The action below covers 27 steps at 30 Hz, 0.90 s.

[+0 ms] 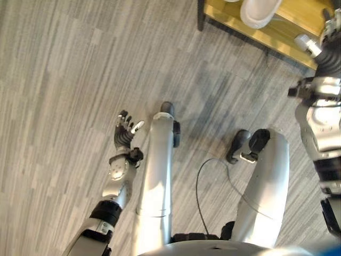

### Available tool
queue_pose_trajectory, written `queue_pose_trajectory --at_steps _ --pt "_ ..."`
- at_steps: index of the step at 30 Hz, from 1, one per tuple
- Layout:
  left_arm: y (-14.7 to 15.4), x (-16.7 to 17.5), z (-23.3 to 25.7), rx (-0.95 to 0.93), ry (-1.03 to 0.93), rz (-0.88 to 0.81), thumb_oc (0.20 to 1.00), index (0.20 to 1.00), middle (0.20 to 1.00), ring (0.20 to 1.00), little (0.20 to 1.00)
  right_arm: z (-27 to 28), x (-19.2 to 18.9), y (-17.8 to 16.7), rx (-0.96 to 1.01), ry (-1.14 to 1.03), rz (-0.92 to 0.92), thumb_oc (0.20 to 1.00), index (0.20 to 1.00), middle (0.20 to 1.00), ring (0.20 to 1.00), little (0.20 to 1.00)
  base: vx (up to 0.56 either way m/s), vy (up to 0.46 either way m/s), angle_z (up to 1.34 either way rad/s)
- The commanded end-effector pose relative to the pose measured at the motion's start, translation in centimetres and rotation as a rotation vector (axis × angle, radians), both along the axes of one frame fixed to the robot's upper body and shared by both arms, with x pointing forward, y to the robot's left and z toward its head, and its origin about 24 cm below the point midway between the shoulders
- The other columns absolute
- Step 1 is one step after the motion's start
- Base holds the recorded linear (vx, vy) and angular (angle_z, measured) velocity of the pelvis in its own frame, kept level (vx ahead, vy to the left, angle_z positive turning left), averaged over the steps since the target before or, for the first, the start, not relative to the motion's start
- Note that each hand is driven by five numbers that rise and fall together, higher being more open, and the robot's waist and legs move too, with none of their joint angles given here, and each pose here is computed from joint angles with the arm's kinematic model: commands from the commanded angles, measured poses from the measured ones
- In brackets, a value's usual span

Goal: Arrange the slippers neatly on the shoe rack.

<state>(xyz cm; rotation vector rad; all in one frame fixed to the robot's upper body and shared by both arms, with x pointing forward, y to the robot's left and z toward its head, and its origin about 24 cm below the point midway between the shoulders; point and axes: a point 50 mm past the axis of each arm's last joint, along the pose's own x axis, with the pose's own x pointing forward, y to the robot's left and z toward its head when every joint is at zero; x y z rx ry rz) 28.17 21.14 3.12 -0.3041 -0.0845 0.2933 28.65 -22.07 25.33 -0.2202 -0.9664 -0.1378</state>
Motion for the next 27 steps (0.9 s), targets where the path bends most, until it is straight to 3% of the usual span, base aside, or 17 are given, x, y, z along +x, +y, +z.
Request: queue_pose_trajectory --at_steps 1,12,19,20,27 --pt "0.8 -1.0 -0.8 0.024 0.005 0.039 1.0 1.0 1.0 1.0 1.0 1.7 -1.4 0.4 -0.059 -0.106 0.019 1.0 1.0 1.0 1.0 1.0 0.0 0.0 0.0" --pt "0.8 -1.1 -0.9 0.03 0.008 0.027 1.0 1.0 1.0 1.0 1.0 -0.9 -1.0 1.2 -0.127 0.049 0.126 1.0 1.0 1.0 1.0 1.0 -0.02 0.004 -0.01" --pt "0.9 -1.3 -1.0 0.05 0.009 0.005 1.0 1.0 1.0 1.0 1.0 -3.1 1.2 1.0 -0.214 0.197 0.061 1.0 1.0 1.0 1.0 1.0 -0.01 0.001 0.0" --pt "1.3 -1.2 -0.9 0.075 0.014 0.003 1.0 1.0 1.0 1.0 1.0 -4.5 3.8 1.3 -0.277 0.31 0.007 1.0 1.0 1.0 1.0 1.0 0.0 0.0 0.0" --pt "2.2 -1.1 -0.7 0.122 0.019 -0.002 1.0 1.0 1.0 1.0 1.0 -4.0 6.5 2.9 -0.375 0.363 -0.017 1.0 1.0 1.0 1.0 1.0 0.0 -0.004 0.02"
